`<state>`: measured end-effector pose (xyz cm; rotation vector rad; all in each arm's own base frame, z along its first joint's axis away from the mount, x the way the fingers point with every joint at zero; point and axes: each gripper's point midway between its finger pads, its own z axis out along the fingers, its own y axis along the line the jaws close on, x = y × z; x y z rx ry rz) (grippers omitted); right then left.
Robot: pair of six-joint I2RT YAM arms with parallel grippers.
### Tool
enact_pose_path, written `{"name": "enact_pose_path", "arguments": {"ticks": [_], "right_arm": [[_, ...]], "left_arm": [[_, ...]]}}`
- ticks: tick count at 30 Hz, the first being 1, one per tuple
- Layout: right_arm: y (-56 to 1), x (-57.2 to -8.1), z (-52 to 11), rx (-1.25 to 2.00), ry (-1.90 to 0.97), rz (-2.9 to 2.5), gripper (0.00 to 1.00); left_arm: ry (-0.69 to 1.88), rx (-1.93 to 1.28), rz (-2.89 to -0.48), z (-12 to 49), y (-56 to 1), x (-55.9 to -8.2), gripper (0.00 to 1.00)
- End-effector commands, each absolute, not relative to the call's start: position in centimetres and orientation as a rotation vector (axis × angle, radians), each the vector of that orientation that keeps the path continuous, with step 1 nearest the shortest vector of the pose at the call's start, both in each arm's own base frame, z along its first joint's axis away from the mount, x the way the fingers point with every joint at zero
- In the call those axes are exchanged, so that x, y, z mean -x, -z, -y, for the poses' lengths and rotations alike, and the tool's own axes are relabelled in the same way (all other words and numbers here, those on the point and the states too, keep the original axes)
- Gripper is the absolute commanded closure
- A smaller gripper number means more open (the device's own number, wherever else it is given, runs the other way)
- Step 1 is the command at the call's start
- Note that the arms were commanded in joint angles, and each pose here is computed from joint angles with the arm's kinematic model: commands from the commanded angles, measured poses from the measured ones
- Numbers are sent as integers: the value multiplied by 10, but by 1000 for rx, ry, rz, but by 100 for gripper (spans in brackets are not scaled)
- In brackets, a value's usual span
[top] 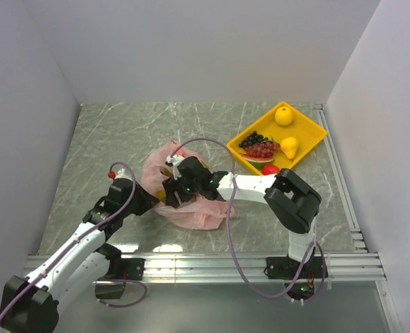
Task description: Untie the knot of the plastic bag and take out the fruit
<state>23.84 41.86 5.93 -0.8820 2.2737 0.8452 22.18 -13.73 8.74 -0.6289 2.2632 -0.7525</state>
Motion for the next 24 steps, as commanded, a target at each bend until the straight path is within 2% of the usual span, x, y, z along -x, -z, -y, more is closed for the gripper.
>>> {"name": "enact_pose_path", "arguments": {"ticks": [1, 2, 5, 17, 24], "right_arm": [[-97, -276, -443, 796, -840, -2083, 20], [-92, -278, -445, 800, -830, -2084, 12], [-89, -285, -450, 796, -825, -2056, 5], [-88, -311, -472, 594, -864, -2028, 3], [-101, -323, -467, 282, -916, -2063, 4]], "left_arm": [[747, 628, -2254, 139, -92, -227, 91], [754, 622, -2262, 140, -91, -227, 91], [748, 617, -2287, 141, -84, -224, 91], [760, 582, -2339, 147, -74, -223, 89], [792, 560, -2324, 151, -79, -222, 90]]}}
